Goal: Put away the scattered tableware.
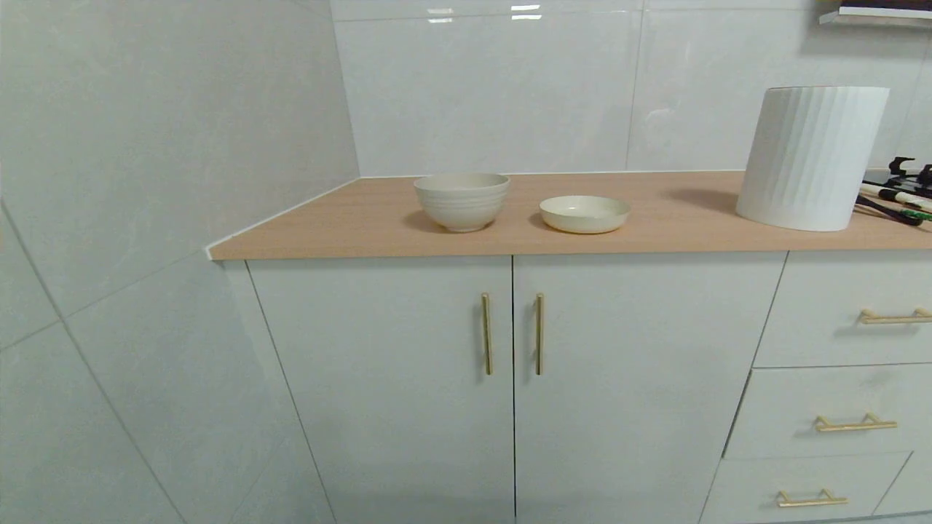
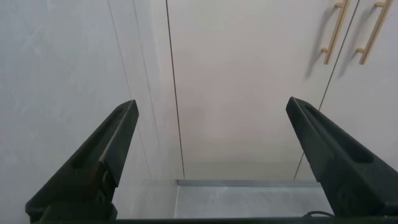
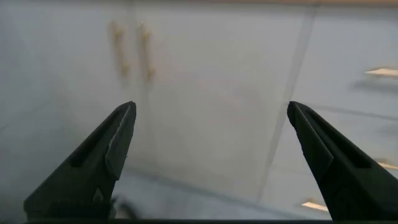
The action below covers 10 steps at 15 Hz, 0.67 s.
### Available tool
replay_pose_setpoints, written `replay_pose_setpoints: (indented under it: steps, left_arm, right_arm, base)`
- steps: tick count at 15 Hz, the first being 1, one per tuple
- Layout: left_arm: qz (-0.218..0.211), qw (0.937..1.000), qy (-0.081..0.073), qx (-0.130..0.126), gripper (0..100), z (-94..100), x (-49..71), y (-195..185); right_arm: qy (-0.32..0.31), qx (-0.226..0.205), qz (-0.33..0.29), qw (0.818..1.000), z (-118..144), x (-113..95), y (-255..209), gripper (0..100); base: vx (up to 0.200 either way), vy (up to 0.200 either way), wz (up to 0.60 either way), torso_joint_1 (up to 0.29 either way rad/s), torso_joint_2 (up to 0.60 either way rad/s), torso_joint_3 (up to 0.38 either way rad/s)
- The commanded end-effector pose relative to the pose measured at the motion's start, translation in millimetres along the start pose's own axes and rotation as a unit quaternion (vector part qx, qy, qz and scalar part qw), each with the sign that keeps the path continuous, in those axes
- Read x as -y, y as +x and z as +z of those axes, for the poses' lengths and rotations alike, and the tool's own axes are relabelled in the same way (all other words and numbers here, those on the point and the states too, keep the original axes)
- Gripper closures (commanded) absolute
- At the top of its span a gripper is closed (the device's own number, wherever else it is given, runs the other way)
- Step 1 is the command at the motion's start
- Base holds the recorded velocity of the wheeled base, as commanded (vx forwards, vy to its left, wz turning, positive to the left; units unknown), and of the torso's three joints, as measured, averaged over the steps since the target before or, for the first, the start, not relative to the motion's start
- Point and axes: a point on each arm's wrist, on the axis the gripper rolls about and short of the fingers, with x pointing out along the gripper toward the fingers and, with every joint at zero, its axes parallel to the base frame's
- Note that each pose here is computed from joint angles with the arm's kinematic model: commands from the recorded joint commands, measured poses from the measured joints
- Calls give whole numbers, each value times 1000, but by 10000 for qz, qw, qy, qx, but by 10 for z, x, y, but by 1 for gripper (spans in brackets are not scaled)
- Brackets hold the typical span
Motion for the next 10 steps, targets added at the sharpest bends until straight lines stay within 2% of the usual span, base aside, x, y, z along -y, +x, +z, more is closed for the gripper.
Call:
replay_pose_setpoints:
  steps: [1, 4, 5, 6, 7, 9, 10]
  left_arm:
    - [0, 10000, -3, 0, 0, 0, 0, 0]
    - [0, 10000, 5, 0, 0, 0, 0, 0]
    - [0, 10000, 5, 0, 0, 0, 0, 0]
    - [0, 10000, 5, 0, 0, 0, 0, 0]
    - [0, 10000, -3, 0, 0, 0, 0, 0]
    - [0, 10000, 5, 0, 0, 0, 0, 0]
    - [7, 10000, -3, 0, 0, 0, 0, 0]
  right_arm:
    - [392, -1340, 590, 9885, 161, 102, 517, 0]
    - [306, -1567, 1271, 9790, 432, 77, 1048, 0]
    - [281, -1590, 1404, 9768, 466, 58, 1199, 0]
    - [250, -1694, 1635, 9716, 505, 1, 1547, 0]
    - [249, -1713, 1670, 9706, 521, -14, 1689, 0]
    - [387, -1806, 1854, 9652, 510, -124, 2302, 0]
    - [410, -1814, 1877, 9645, 514, -145, 2408, 0]
  base:
    - [0, 0, 0, 0, 0, 0]
    - [0, 0, 0, 0, 0, 0]
    - [0, 0, 0, 0, 0, 0]
    - [0, 0, 0, 0, 0, 0]
    - [0, 0, 0, 0, 0, 0]
    - [0, 0, 0, 0, 0, 0]
    - [0, 0, 0, 0, 0, 0]
